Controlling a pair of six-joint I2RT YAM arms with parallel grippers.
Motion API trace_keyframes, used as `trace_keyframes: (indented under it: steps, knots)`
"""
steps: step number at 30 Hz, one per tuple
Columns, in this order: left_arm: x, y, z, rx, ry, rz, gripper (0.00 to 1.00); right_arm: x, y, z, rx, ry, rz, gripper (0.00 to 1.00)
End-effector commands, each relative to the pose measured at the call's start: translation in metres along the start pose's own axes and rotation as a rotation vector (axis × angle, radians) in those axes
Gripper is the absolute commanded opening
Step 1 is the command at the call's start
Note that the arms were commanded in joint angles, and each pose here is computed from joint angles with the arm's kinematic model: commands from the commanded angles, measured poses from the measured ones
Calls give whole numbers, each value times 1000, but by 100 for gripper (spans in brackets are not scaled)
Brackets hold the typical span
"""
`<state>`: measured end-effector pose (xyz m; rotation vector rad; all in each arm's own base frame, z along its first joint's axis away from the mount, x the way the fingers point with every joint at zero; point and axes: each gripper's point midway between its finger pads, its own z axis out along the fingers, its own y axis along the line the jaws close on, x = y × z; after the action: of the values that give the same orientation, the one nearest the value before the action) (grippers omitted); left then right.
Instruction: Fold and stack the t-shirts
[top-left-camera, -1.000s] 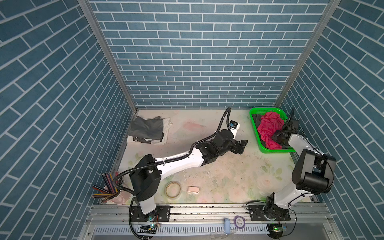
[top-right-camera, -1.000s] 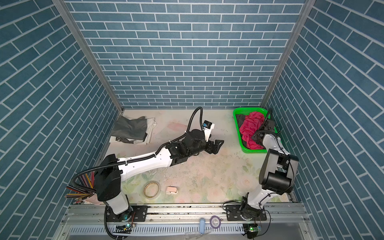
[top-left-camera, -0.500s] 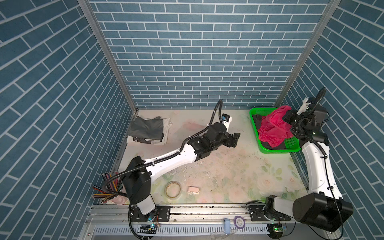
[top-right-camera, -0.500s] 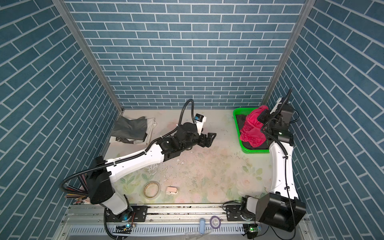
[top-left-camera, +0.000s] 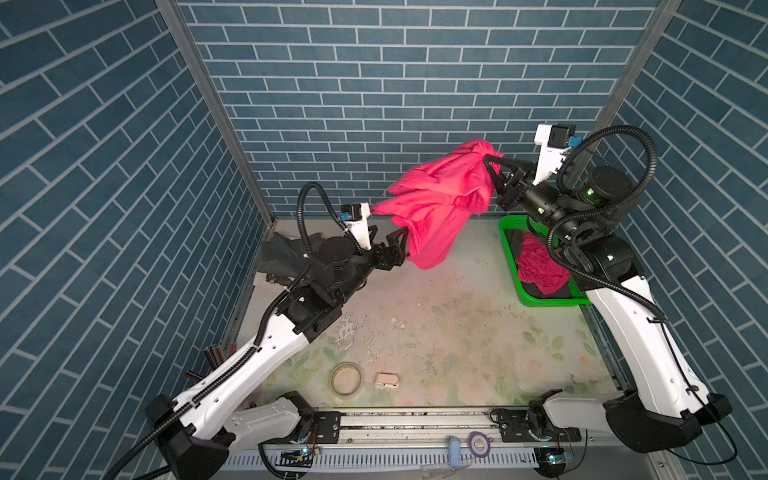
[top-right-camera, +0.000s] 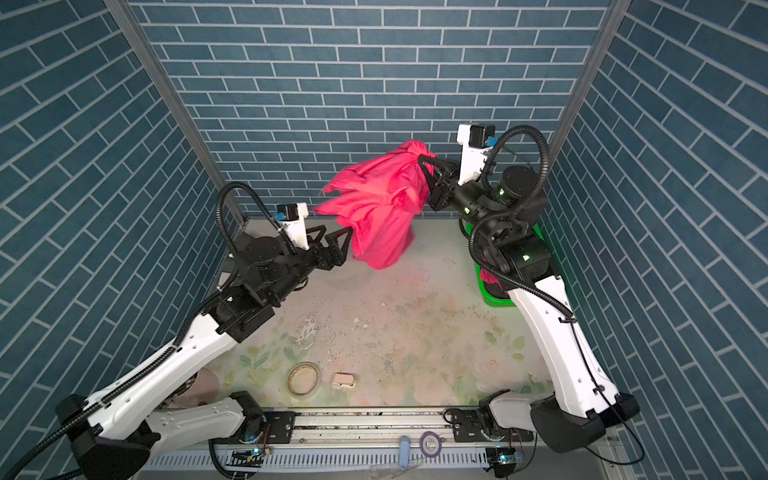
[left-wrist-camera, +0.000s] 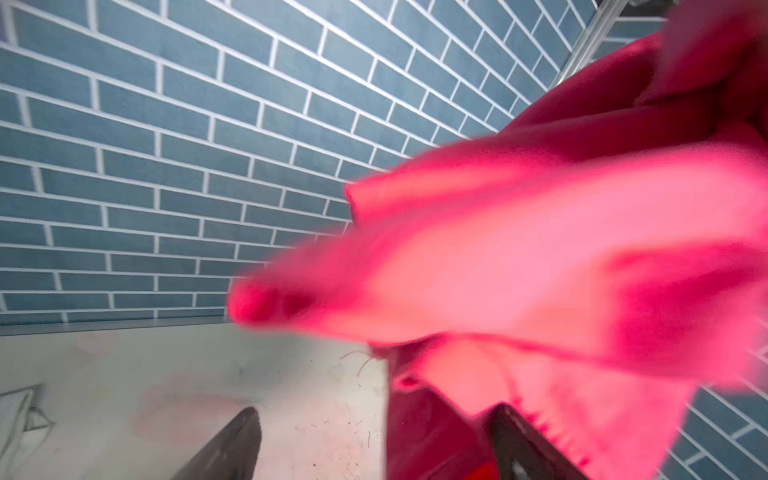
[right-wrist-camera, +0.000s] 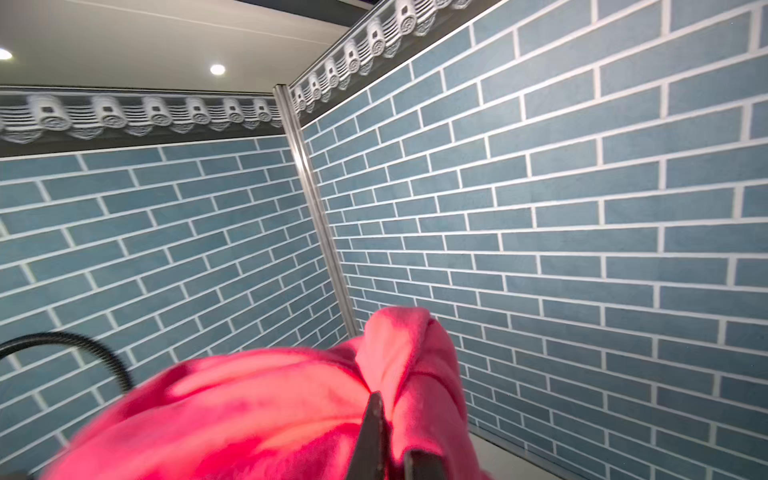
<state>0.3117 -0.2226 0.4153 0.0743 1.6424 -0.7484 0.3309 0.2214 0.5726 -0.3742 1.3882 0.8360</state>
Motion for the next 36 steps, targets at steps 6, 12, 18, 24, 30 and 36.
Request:
trace_keyframes:
  steps: [6, 12, 18, 24, 30, 36]
  knots:
    - [-8, 44, -23, -123, -23, -46, 88, 235, -175, 64, 367, 451, 353, 73]
    - [8, 68, -21, -174, 21, -49, 88, 289, -173, 48, 374, 597, 368, 93]
    - [60, 81, -1, -161, 144, -99, 88, 336, -161, -4, 497, 725, 278, 96]
    - [106, 100, 6, -185, 248, -150, 88, 429, -133, -33, 565, 904, 227, 95]
    - [121, 130, -10, -262, 281, -208, 88, 490, -98, -10, 535, 1021, 109, 84]
    - [147, 156, -23, -269, 321, -300, 88, 516, -88, 6, 560, 1066, 8, 83]
